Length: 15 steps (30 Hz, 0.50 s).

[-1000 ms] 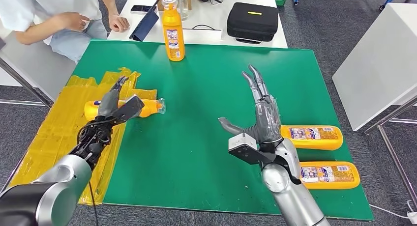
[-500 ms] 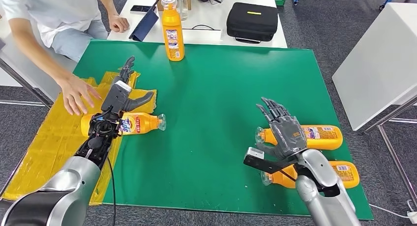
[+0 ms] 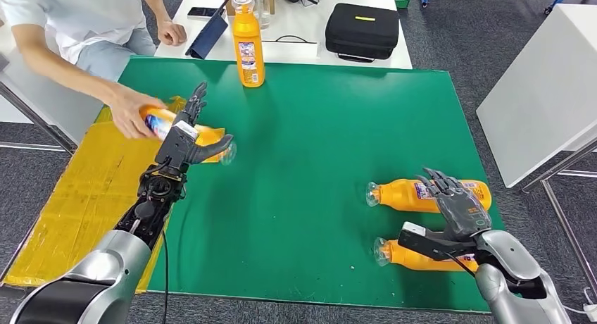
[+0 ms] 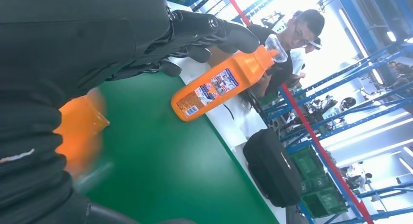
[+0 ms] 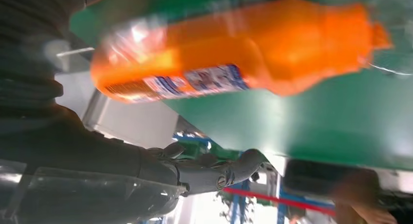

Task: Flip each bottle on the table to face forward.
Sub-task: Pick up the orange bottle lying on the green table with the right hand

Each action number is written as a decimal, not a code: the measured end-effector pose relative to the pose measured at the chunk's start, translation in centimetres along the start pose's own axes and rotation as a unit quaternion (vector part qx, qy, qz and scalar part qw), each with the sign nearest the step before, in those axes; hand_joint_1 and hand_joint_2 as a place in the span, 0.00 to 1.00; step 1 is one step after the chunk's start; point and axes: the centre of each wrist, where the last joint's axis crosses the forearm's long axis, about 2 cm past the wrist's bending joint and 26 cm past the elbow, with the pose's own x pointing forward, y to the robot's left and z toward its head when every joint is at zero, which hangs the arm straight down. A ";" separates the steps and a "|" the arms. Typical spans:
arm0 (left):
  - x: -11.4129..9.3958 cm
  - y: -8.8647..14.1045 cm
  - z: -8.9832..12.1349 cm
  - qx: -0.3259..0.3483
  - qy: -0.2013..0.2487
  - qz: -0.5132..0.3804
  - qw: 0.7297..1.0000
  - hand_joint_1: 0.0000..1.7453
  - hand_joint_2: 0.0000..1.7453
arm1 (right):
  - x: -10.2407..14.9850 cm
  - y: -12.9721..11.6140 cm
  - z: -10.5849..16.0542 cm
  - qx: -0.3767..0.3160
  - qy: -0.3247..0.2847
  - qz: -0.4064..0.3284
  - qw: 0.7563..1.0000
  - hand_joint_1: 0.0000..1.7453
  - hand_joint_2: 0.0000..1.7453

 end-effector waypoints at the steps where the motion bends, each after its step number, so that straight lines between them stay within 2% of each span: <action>1: 0.0 -0.1 0.0 -0.001 0.000 -0.001 1.000 0.00 1.00 | -0.3 0.0 0.1 0.005 0.005 0.000 1.000 0.00 1.00; 7: 0.3 -0.9 -0.2 -0.005 0.000 -0.001 1.000 0.00 1.00 | -2.3 0.4 0.8 0.016 0.044 0.007 0.999 0.00 1.00; 15: 0.5 -1.5 -0.3 -0.010 -0.003 0.003 1.000 0.00 1.00 | -3.5 0.8 0.9 0.016 0.078 0.024 0.997 0.00 1.00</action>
